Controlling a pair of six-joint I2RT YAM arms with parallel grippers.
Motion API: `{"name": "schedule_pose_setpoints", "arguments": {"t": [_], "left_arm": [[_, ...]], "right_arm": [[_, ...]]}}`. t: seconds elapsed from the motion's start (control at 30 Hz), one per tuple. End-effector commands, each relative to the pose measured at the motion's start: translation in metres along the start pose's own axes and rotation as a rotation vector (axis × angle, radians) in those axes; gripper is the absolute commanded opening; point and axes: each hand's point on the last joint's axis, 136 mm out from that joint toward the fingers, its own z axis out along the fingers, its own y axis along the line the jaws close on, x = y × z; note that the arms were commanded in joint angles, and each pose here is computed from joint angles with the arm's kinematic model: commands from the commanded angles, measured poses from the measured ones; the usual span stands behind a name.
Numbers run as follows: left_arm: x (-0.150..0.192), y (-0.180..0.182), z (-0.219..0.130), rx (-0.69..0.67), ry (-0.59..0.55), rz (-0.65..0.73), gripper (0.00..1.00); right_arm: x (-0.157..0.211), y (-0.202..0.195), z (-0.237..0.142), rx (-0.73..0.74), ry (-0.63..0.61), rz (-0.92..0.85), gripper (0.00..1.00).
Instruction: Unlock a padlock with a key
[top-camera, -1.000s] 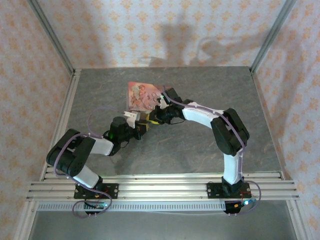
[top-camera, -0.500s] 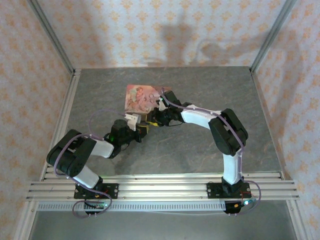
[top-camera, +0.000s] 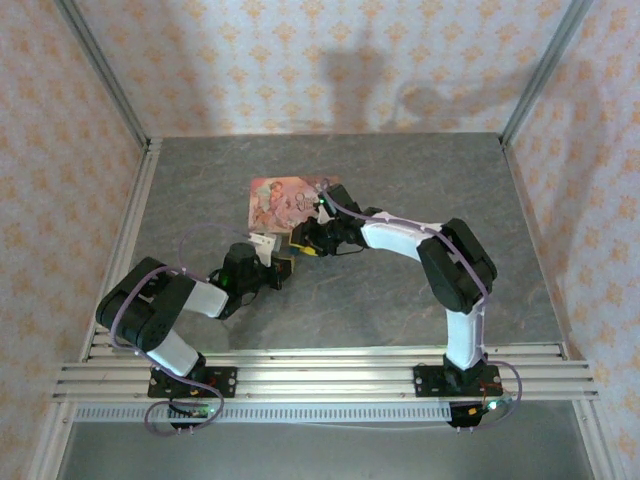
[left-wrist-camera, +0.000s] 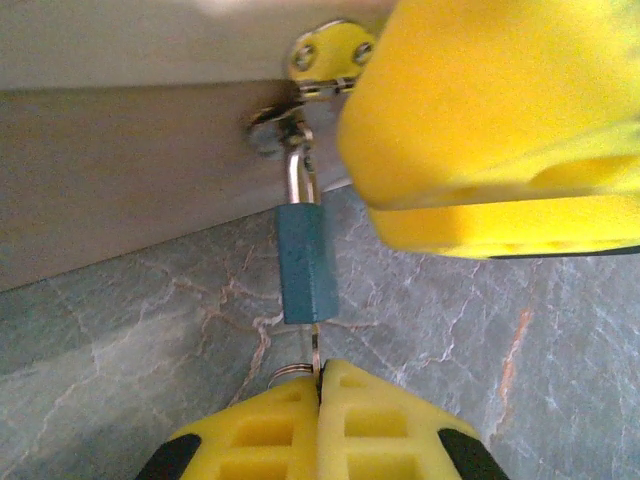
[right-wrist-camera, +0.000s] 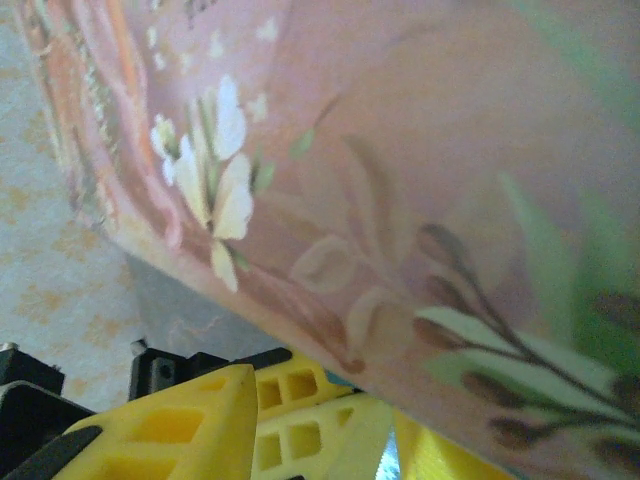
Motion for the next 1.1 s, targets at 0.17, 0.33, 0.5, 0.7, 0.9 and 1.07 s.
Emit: {"name": "schedule_pose_setpoints", "arguments": {"t": [0.17, 0.33, 0.5, 0.7, 0.9, 1.07], "left_arm": [[0.011, 0.005, -0.003, -0.036, 0.029, 0.027, 0.0], [0.009, 0.001, -0.002, -0.011, 0.026, 0.006, 0.0], [0.007, -0.005, 0.002, 0.039, 0.03, -0.029, 0.0], [0.006, -0.008, 0.005, 0.068, 0.032, -0.05, 0.0], [0.005, -0.008, 0.003, 0.071, 0.035, -0.05, 0.0], [0.005, -0.007, 0.0, 0.067, 0.042, -0.048, 0.0]], "right_arm": [[0.007, -0.027, -0.006, 0.158, -0.08, 0.031, 0.48], [0.007, -0.022, -0.001, 0.116, -0.111, 0.042, 0.51], [0.005, -0.024, 0.002, 0.075, -0.151, 0.069, 0.52], [0.004, -0.026, 0.009, 0.041, -0.163, 0.094, 0.54], [0.006, -0.026, 0.018, 0.033, -0.153, 0.095, 0.54], [0.009, -0.03, 0.021, 0.055, -0.149, 0.088, 0.54]]}}
